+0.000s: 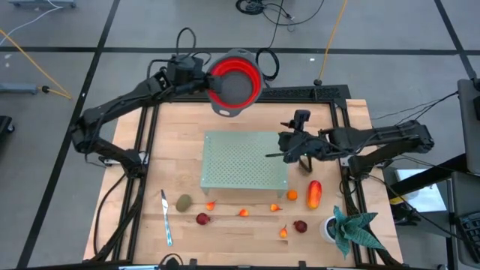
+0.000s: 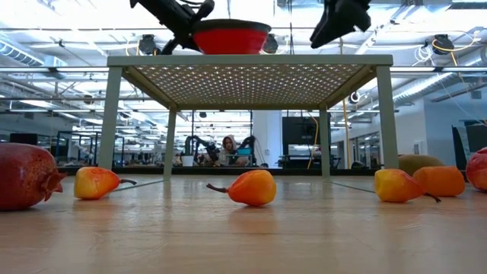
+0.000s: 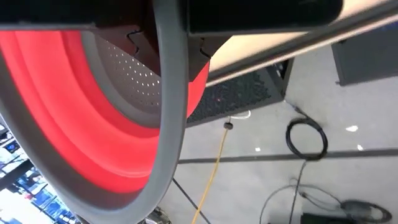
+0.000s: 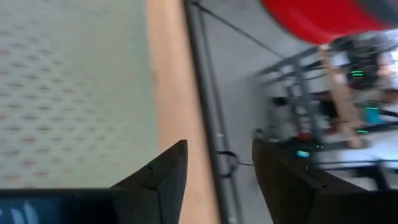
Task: Pick & Place Fruit
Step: Put the strainer on the shelf
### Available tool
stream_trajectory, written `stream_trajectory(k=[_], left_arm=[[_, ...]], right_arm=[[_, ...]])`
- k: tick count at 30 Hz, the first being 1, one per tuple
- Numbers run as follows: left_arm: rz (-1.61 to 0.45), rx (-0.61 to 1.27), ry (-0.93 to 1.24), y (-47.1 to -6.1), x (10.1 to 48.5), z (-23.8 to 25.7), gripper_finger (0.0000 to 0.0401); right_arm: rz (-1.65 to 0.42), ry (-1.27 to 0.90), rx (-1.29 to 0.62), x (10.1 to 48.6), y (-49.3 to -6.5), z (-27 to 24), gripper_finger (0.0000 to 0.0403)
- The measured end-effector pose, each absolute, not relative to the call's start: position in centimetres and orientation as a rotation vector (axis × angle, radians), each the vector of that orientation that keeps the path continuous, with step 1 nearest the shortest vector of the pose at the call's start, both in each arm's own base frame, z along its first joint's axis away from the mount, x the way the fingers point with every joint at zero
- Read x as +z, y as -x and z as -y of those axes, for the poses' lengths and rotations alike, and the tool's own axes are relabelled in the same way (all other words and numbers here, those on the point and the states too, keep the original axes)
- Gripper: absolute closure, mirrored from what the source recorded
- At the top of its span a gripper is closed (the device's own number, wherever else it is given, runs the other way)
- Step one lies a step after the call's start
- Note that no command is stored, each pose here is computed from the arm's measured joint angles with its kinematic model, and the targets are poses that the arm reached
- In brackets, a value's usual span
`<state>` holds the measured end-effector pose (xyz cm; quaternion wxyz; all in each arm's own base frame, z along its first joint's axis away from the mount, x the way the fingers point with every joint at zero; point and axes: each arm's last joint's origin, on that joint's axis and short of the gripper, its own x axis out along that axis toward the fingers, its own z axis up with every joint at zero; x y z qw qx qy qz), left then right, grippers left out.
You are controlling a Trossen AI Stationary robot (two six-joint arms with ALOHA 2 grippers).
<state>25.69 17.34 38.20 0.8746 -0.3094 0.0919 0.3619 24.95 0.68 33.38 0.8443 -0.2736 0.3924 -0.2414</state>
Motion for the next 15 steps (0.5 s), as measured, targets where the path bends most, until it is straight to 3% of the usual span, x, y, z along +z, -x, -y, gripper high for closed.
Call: stream_trajectory(k=[5,13,15], left_arm=[[-0.211,0.724,0.707,-25.3,38.3,-16.9,0.0389],[-0.263,0.656,0.793,-25.3,37.8,-16.5,0.0389],[-0.270,0.653,0.806,-25.4,37.8,-16.3,0.0389]], right_arm=[[-0.878,0.483,-0.428,33.2,-24.1,-0.1,0.0274],[-0.898,0.385,-0.290,33.5,-23.0,0.4,0.0388],[-0.890,0.356,-0.255,33.7,-22.7,0.6,0.0397]])
